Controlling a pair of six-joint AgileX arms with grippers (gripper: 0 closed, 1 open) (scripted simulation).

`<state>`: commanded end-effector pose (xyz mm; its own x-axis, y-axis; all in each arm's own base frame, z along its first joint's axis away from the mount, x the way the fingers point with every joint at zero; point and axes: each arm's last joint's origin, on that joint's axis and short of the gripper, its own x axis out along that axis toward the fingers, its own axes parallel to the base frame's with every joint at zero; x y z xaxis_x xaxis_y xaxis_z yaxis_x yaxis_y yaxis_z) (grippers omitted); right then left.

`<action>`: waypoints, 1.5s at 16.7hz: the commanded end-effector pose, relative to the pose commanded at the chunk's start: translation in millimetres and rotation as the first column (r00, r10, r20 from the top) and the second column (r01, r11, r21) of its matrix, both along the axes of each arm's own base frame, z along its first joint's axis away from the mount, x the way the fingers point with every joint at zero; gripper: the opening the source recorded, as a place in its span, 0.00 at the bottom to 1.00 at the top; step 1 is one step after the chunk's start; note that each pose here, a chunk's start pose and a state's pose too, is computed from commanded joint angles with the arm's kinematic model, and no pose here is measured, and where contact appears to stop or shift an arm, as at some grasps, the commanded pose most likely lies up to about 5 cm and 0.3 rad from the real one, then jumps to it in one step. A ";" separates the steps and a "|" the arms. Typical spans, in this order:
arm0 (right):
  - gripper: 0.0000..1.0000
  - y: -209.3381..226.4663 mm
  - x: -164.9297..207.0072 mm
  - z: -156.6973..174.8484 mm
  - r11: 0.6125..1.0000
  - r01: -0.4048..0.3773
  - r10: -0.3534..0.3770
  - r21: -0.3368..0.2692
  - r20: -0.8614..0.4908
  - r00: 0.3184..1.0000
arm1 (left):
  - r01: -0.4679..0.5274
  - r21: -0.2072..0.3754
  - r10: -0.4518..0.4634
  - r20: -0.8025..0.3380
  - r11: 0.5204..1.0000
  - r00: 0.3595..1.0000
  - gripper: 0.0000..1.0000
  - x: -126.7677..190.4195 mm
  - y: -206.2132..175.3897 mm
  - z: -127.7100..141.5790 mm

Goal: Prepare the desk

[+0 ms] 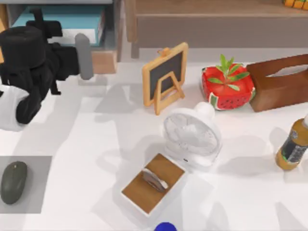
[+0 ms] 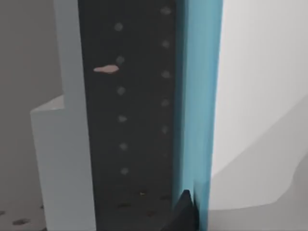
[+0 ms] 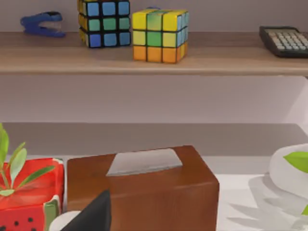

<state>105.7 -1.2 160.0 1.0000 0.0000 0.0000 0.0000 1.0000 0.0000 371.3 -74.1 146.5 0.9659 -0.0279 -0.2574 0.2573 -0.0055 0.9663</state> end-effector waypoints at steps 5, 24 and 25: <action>1.00 0.0 0.0 0.0 1.000 0.000 0.000 0.000 0.000 1.000 | 0.000 0.000 0.000 0.000 1.000 1.000 0.38 0.0 0.0 0.0; 1.00 0.0 0.0 0.0 1.000 0.000 0.000 0.000 0.000 1.000 | 0.001 -0.002 -0.001 0.005 1.000 1.000 1.00 -4.6 -1.1 1.4; 1.00 0.0 0.0 0.0 1.000 0.000 0.000 0.000 0.000 1.000 | 0.000 -0.004 0.000 0.009 1.000 1.000 1.00 -10.4 -0.9 3.0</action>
